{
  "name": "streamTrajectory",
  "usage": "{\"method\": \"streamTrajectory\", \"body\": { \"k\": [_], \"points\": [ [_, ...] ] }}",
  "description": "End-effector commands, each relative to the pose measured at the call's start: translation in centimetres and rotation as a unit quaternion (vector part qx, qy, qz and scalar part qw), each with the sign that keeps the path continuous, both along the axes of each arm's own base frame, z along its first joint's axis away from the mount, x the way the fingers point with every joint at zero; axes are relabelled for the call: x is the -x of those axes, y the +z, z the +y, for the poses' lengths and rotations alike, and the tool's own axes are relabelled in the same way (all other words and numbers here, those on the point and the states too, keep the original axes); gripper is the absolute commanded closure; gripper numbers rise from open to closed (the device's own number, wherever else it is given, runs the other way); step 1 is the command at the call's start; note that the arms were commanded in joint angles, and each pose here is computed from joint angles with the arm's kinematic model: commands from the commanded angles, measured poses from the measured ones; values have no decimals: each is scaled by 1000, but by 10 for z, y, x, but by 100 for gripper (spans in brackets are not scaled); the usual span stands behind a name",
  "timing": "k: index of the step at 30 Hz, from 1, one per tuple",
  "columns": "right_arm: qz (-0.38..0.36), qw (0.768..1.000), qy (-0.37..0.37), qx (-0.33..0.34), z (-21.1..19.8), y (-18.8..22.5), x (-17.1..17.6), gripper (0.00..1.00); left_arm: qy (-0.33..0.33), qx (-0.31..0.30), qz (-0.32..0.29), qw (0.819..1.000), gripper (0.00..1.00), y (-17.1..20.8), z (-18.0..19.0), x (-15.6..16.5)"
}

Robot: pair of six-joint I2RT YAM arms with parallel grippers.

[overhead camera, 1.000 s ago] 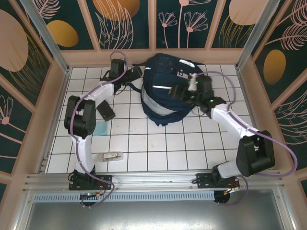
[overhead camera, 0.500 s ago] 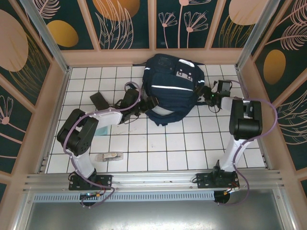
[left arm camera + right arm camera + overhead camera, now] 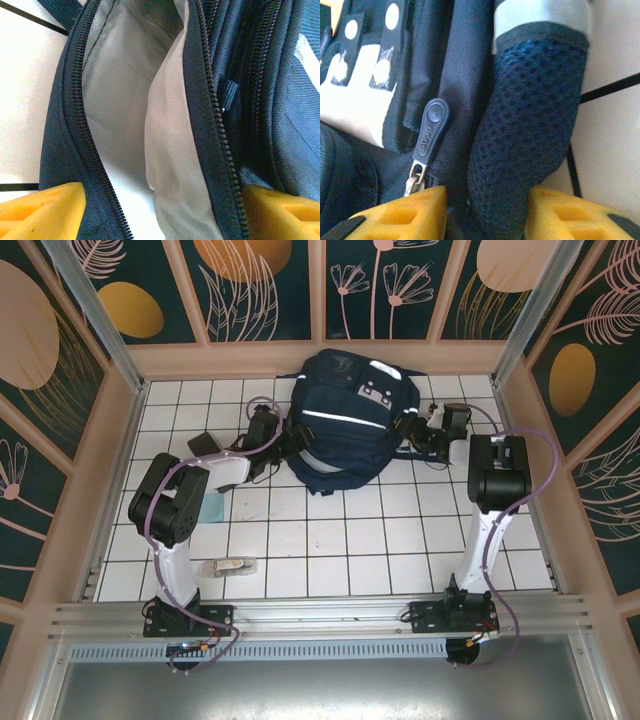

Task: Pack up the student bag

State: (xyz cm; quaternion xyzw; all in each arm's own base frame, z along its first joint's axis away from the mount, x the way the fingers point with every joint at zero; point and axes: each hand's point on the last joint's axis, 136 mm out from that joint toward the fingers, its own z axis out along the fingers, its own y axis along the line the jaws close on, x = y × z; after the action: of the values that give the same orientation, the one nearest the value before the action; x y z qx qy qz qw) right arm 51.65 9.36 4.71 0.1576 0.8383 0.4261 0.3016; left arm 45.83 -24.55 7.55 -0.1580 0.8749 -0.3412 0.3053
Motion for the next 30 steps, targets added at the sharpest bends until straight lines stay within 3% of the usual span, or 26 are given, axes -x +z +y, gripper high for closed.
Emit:
{"method": "streamTrajectory", "body": {
  "k": [1, 4, 5, 10, 20, 25, 30],
  "points": [
    [-24, 999, 31, -37, 24, 12, -1, 70, 40, -26, -23, 999, 20, 5, 25, -17],
    [-31, 997, 38, -60, 28, 23, 6, 98, 49, -25, -26, 998, 19, 7, 33, -23],
    [-37, 996, 40, -65, 30, 31, 9, 100, 51, -25, -29, 998, 19, 9, 35, -26],
    [-54, 996, 25, -70, 36, 81, 38, 100, 64, -51, -53, 995, 17, 25, 54, -56],
    [-50, 993, -18, -104, 104, 135, 77, 100, 18, -83, -87, 993, 15, 68, 36, -115],
    [-76, 985, -98, -119, 120, 155, 83, 100, 5, -131, -86, 988, 14, 99, 50, -92],
    [-89, 977, -129, -143, 127, 170, 69, 100, 9, -176, -81, 981, 14, 129, 78, -39]
  ]
}}
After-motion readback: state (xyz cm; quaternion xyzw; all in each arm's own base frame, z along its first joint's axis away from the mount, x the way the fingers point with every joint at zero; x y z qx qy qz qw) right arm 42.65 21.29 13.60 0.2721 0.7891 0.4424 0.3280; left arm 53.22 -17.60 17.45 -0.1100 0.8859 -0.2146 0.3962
